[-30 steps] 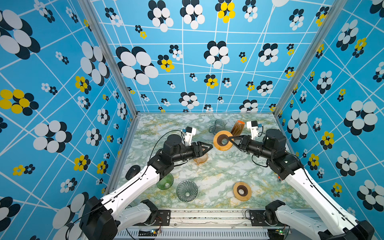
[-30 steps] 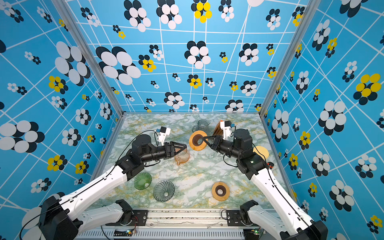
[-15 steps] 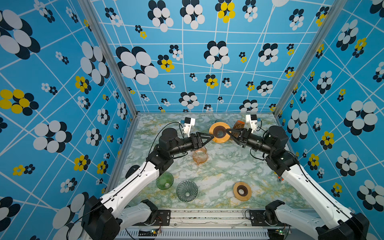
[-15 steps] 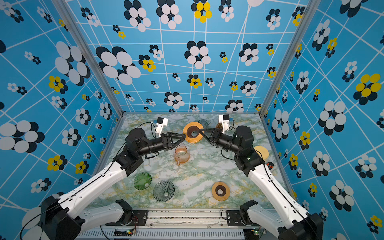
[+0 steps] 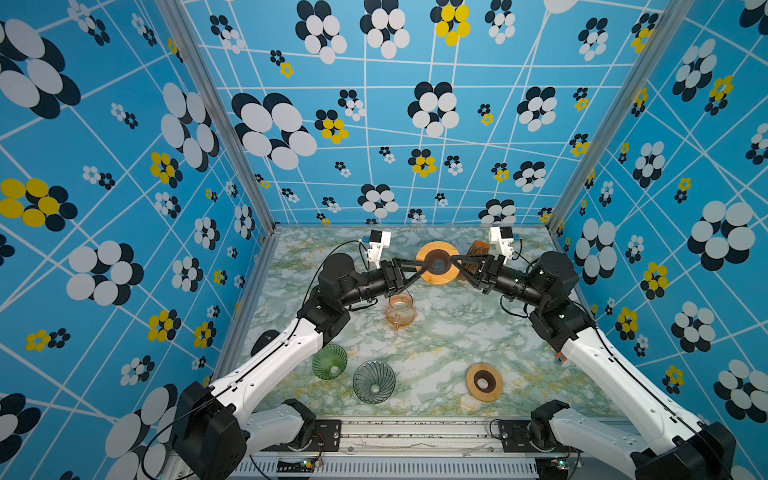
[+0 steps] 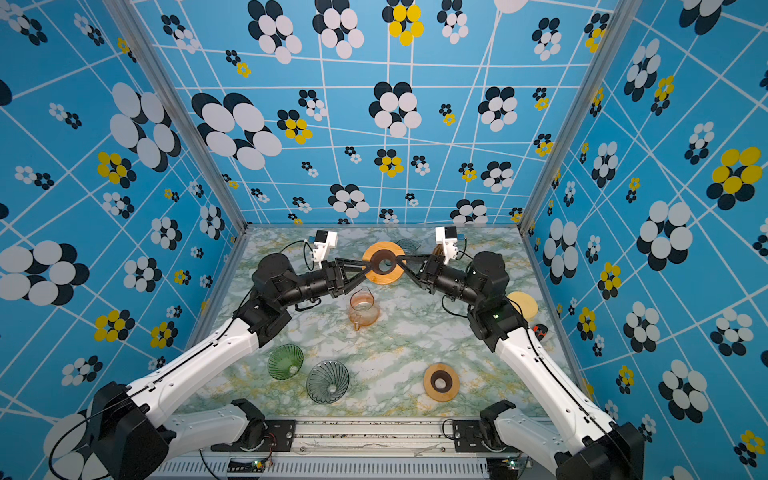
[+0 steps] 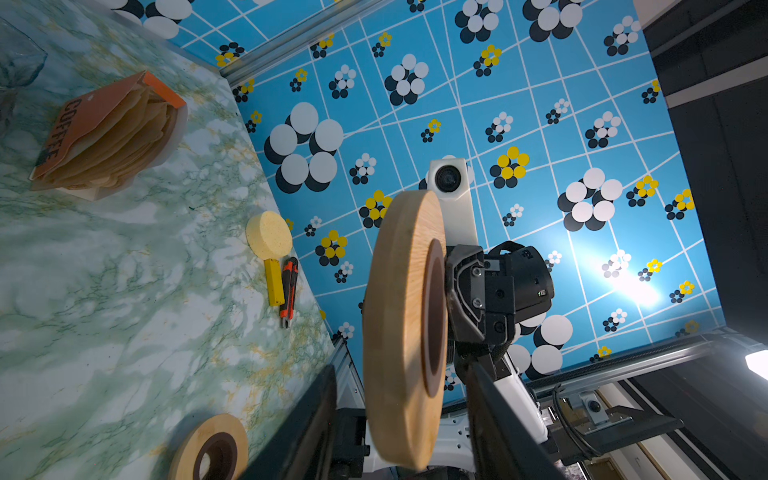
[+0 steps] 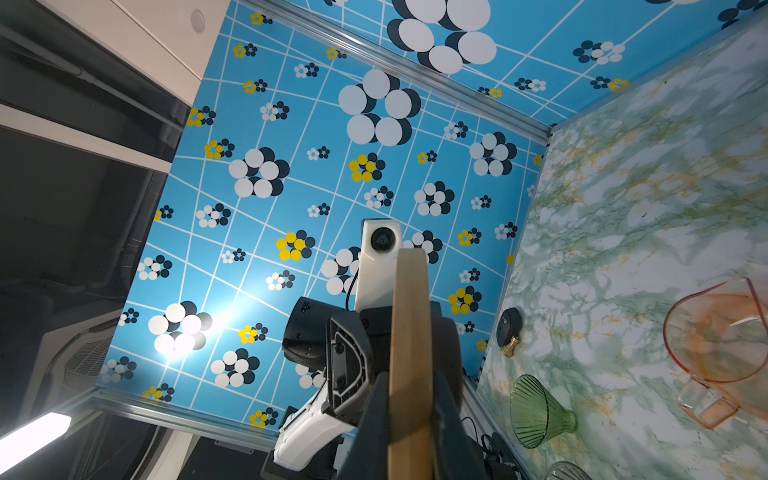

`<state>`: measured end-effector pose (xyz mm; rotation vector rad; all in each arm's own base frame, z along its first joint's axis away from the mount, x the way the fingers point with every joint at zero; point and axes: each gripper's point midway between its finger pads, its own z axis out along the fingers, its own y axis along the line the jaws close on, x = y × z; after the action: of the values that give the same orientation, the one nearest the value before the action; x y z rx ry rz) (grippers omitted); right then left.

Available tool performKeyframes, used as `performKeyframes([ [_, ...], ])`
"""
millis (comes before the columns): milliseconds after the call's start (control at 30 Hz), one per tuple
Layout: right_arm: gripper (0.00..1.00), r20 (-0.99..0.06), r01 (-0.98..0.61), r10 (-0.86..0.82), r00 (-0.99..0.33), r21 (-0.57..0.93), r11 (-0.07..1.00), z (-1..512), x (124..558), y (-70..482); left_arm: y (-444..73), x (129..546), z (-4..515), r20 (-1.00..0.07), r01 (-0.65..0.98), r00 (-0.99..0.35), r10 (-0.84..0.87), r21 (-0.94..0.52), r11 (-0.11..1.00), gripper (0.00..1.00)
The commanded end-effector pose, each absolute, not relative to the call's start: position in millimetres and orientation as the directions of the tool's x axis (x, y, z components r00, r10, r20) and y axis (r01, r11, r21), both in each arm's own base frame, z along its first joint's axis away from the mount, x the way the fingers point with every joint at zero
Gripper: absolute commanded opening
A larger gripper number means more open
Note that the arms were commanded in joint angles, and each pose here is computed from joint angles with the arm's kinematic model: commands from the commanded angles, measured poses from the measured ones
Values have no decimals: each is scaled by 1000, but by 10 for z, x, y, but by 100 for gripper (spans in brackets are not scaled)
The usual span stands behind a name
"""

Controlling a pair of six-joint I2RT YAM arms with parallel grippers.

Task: Place the coffee filter in the dripper
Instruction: 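Grasp the wooden stand with the left gripper while the right gripper releases and withdraws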

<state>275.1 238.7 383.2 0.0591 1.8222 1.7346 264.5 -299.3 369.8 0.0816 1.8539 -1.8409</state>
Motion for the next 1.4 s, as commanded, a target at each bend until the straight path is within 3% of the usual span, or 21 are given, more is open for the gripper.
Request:
performKeyframes([
  [0,8,-414,-411,422,-807,906,102,3910,2702,2393,-2986,2627,3891,-428,442,-847,-315,-897,29,49],
  [233,8,-404,-401,416,-815,911,100,3841,2696,2401,-2989,2623,3938,-423,444,-848,-319,-896,9,44],
  [267,8,-404,-401,415,-815,911,99,3834,2695,2402,-2985,2624,3944,-423,444,-848,-320,-896,8,39],
  [767,9,-411,-405,407,-816,908,106,3788,2692,2409,-3001,2665,3930,-408,433,-852,-328,-901,-4,23],
  [1033,12,-421,-399,397,-815,906,142,3691,2705,2411,-3013,2694,3922,-400,427,-857,-326,-904,-12,20],
  [1367,41,-470,-419,396,-789,883,214,3682,2678,2350,-2955,2756,3840,-409,429,-849,-334,-903,14,18],
])
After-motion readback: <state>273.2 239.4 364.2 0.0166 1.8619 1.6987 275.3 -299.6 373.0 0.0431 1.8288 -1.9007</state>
